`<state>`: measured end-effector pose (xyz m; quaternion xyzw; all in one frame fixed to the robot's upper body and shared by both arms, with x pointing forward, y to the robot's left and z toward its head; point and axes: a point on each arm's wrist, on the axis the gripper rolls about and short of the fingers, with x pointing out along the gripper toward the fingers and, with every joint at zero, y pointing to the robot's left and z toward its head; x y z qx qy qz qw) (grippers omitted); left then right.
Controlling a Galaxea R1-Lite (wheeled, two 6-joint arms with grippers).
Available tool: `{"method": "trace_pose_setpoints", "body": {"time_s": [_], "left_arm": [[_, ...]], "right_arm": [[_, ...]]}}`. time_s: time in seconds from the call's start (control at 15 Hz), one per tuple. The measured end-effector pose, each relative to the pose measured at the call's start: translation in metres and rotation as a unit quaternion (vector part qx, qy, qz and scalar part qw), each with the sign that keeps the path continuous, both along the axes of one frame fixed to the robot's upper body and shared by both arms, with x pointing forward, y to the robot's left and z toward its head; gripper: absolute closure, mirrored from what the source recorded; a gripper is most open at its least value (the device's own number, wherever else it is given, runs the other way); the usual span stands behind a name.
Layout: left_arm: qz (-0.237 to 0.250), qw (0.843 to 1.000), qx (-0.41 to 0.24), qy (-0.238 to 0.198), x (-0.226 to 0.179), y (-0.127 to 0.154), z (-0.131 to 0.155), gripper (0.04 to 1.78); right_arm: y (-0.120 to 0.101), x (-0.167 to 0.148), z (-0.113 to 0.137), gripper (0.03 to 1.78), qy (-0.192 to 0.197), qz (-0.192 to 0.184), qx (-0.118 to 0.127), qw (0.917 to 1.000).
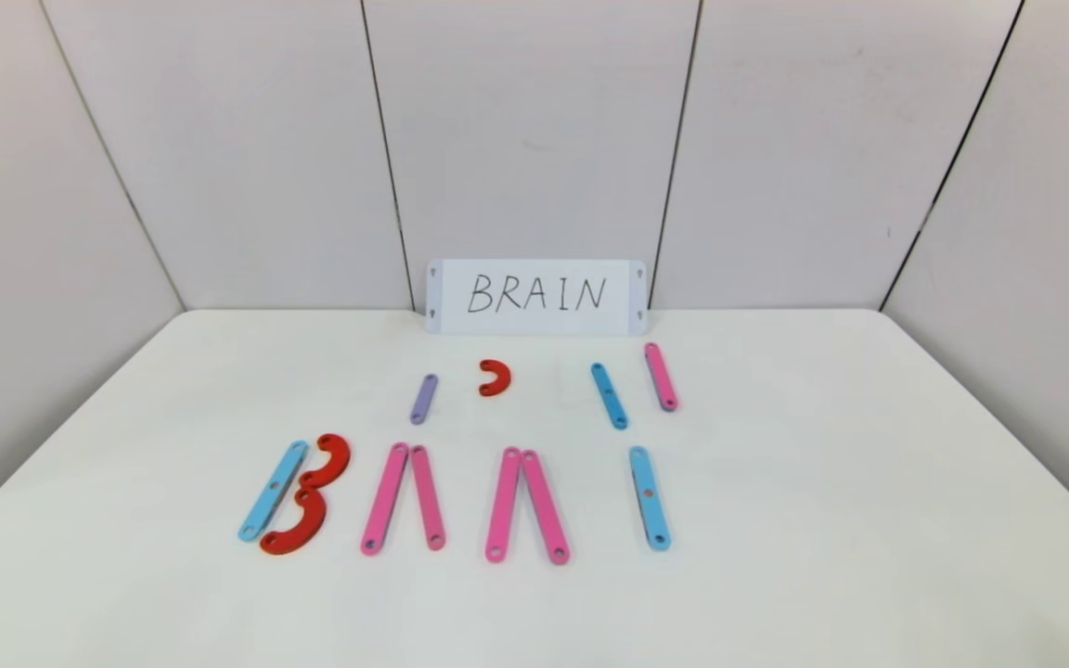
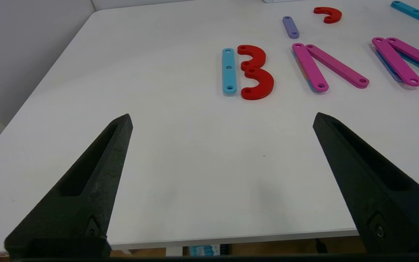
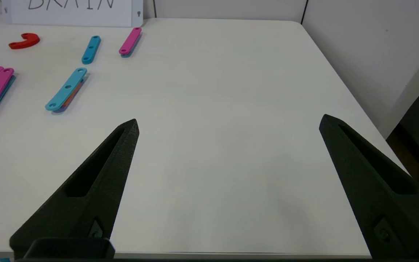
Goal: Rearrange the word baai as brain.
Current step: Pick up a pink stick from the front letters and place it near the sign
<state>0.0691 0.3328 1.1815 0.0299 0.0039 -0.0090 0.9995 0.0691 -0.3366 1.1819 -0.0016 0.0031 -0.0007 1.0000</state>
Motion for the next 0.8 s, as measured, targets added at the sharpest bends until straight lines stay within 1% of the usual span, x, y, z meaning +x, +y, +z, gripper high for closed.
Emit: {"method": "trace_pose_setpoints", "body": {"time_s": [0.47, 0.67, 0.8], "left_arm": [[0.008, 1.000, 0.001, -0.002, 0.000, 0.000, 0.000, 0.08], [0.007, 1.000, 0.001, -0.007, -0.001, 0.000, 0.004, 0.08], [0.005, 1.000, 0.001, -0.025, -0.005, 0.000, 0.018, 0.08]], "right_arm": [[0.000, 0.000, 0.001, 0.07, -0.003, -0.001, -0.002, 1.0000], [0.000, -0.006, 0.019, 0.07, -0.030, 0.000, 0.002, 0.9996], [0.000, -0.011, 0.037, 0.07, -0.049, 0.002, 0.002, 0.9988]]}}
